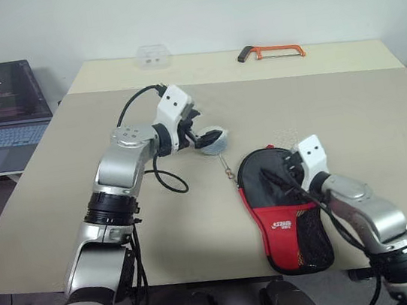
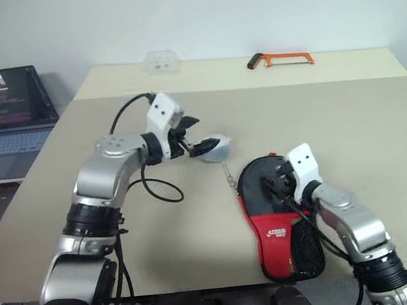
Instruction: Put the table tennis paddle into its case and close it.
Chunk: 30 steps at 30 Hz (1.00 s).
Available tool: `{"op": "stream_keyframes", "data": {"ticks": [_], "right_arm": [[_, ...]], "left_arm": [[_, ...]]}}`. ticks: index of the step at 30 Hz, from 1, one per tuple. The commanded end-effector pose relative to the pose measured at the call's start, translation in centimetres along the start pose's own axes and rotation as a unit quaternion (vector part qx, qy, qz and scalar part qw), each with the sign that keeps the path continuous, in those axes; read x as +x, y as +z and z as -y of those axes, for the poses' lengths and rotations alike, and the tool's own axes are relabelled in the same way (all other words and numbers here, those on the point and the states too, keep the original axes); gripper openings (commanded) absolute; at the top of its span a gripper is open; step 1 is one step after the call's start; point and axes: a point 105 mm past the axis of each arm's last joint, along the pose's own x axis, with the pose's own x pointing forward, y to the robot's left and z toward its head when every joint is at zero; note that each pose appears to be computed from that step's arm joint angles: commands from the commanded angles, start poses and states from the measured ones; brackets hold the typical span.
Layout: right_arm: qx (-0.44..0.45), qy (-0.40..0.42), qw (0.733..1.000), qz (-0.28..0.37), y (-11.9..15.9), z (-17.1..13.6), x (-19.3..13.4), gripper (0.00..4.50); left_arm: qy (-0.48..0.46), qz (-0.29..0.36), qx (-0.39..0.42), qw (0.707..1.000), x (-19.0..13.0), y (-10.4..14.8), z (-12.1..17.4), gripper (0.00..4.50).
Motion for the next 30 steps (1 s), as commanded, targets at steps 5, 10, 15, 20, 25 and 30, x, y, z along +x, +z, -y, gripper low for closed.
{"op": "stream_keyframes", "data": {"ticks": [5, 10, 15, 20, 25, 30], "right_arm": [[0.026, 0.012, 0.999, -0.038, -2.3, -1.0, -0.2, 4.48], [0.044, 0.021, 0.998, -0.034, -2.5, -1.3, -0.2, 4.48], [0.045, 0.023, 0.998, -0.029, -2.1, -1.3, 0.0, 4.48], [0.042, 0.027, 0.998, -0.028, -2.0, -1.7, 0.1, 4.48], [0.041, 0.029, 0.998, -0.027, -1.9, -1.9, 0.1, 4.50], [0.060, 0.026, 0.998, -0.024, -1.9, -2.0, 0.1, 4.50]], "left_arm": [[0.010, -0.034, -0.006, 0.999, 0.7, -0.7, -0.2, 4.50], [0.037, -0.104, -0.024, 0.994, 2.4, -3.9, 0.1, 4.50], [0.035, -0.128, -0.024, 0.991, 3.8, -5.1, 0.9, 4.50], [0.050, -0.149, -0.014, 0.988, 4.8, -6.0, 0.6, 4.50], [0.034, -0.142, -0.010, 0.989, 5.7, -6.2, 1.3, 3.56], [0.043, -0.137, -0.008, 0.990, 6.5, -6.9, 1.7, 1.82]]}}
